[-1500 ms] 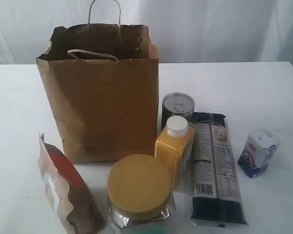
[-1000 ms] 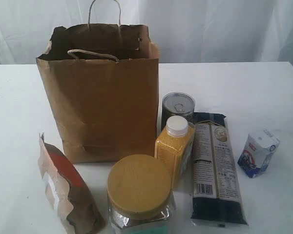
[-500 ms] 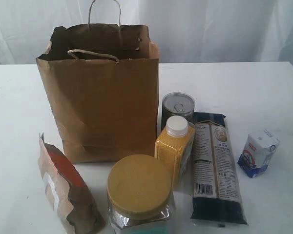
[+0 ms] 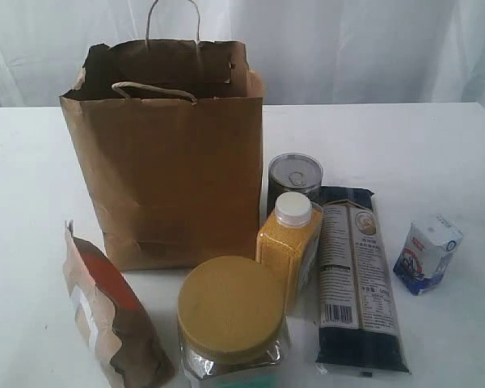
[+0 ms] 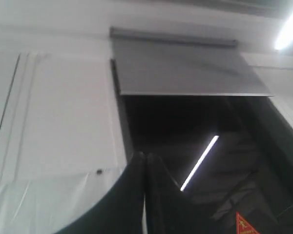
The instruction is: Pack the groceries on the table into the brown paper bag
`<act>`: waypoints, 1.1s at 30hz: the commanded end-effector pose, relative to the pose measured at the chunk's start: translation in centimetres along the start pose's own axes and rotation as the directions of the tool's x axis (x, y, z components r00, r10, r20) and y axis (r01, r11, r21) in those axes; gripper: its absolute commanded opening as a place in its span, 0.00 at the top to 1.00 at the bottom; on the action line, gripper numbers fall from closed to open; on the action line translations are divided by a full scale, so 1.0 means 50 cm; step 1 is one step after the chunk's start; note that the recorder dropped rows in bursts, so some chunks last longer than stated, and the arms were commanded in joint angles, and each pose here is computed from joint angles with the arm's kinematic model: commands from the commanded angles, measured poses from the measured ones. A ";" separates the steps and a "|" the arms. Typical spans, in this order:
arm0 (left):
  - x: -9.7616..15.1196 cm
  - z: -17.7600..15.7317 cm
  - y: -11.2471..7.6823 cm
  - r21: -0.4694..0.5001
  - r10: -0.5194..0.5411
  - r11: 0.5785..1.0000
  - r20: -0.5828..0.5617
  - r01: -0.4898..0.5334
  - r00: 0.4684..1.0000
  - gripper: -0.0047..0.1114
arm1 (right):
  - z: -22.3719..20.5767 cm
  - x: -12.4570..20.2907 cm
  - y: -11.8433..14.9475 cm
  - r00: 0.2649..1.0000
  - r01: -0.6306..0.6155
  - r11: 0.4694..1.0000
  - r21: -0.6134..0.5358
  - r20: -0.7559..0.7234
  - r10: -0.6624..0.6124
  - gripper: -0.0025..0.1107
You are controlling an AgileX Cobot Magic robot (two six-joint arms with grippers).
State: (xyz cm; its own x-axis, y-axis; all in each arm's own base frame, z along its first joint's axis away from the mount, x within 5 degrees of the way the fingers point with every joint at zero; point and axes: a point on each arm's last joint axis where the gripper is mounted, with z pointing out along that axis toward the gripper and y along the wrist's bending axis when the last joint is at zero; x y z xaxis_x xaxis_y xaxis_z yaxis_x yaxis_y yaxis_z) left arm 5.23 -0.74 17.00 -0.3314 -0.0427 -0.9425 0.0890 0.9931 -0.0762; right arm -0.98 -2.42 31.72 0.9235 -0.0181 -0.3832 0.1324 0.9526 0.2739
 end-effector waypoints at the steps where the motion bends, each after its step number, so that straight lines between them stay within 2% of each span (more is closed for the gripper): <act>1: 0.002 0.000 -0.001 0.008 -0.005 1.000 0.002 0.004 1.000 0.96 | 0.052 -0.061 0.001 0.993 -0.111 0.990 0.090 0.057 0.107 0.98; 4: 0.002 0.000 -0.001 0.008 -0.005 1.000 0.002 0.004 1.000 0.96 | 0.104 -0.084 0.024 0.995 -0.089 0.995 0.055 0.044 0.086 0.98; 7: 0.002 0.000 -0.001 0.008 -0.005 1.000 0.002 0.004 1.000 0.96 | 0.167 -0.094 0.059 0.996 -0.069 0.997 -0.040 0.051 0.071 0.98; 9: 0.002 0.000 -0.001 0.008 -0.005 1.000 0.002 0.004 1.000 0.96 | 0.214 -0.090 0.085 0.996 -0.072 0.992 -0.107 0.043 0.077 0.98; 12: 0.002 0.000 -0.001 0.008 -0.005 1.000 0.002 0.004 1.000 0.96 | 0.282 -0.067 0.113 1.000 -0.012 0.988 -0.156 0.026 0.017 0.98; 16: 0.002 0.000 -0.001 0.008 -0.005 1.000 0.002 0.004 1.000 0.96 | 0.359 0.025 0.130 0.996 0.042 0.987 -0.154 -0.076 -0.054 0.98; 19: 0.002 0.000 -0.001 0.008 -0.005 1.000 0.002 0.004 1.000 0.96 | 0.400 0.127 0.136 0.975 0.055 0.986 -0.155 -0.203 -0.086 0.98; 21: 0.002 0.000 -0.001 0.008 -0.005 1.000 0.002 0.004 1.000 0.96 | 0.411 0.227 0.135 0.921 0.130 0.974 -0.184 -0.341 -0.188 0.98; 22: 0.002 0.000 -0.001 0.008 -0.005 1.000 0.002 0.004 1.000 0.96 | 0.407 0.287 0.131 0.862 0.190 0.956 -0.223 -0.429 -0.271 0.98; 23: 0.002 0.000 -0.001 0.008 -0.005 1.000 0.002 0.004 1.000 0.96 | 0.395 0.356 0.119 0.744 0.309 0.901 -0.304 -0.512 -0.428 0.98; 25: 0.002 0.000 -0.001 0.008 -0.005 1.000 0.002 0.004 1.000 0.96 | 0.344 0.502 0.073 0.442 0.408 0.797 -0.445 -0.668 -0.599 0.98; 26: 0.002 0.000 -0.001 0.008 -0.005 1.000 0.002 0.004 1.000 0.96 | 0.302 0.588 0.036 0.277 0.424 0.756 -0.499 -0.723 -0.633 0.98; 27: 0.002 0.000 -0.001 0.008 -0.005 1.000 0.002 0.004 1.000 0.96 | 0.273 0.630 0.012 0.166 0.445 0.722 -0.531 -0.743 -0.649 0.98; 28: 0.002 0.000 -0.001 0.008 -0.005 1.000 0.002 0.004 1.000 0.96 | 0.246 0.660 -0.007 0.087 0.451 0.725 -0.520 -0.783 -0.616 0.98; 29: 0.002 0.000 -0.001 0.008 -0.005 1.000 0.002 0.004 1.000 0.96 | 0.210 0.686 -0.030 0.003 0.465 0.760 -0.453 -0.858 -0.513 0.98; 31: 0.002 0.000 -0.001 0.008 -0.005 1.000 0.002 0.004 1.000 0.96 | 0.174 0.703 -0.041 -0.078 0.472 0.802 -0.366 -0.923 -0.376 0.98; 33: 0.002 0.000 -0.001 0.008 -0.005 1.000 0.002 0.004 1.000 0.96 | 0.153 0.701 -0.056 -0.135 0.521 0.810 -0.271 -0.962 -0.235 0.98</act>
State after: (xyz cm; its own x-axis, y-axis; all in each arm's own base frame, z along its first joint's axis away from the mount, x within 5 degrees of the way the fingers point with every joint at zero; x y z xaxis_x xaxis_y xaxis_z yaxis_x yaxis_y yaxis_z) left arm 5.23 -0.74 17.00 -0.3314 -0.0427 -0.9425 0.0890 0.9931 -0.0762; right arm 34.61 -7.41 24.69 -0.4616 -0.1052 -0.8808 0.3692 0.8801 -0.2986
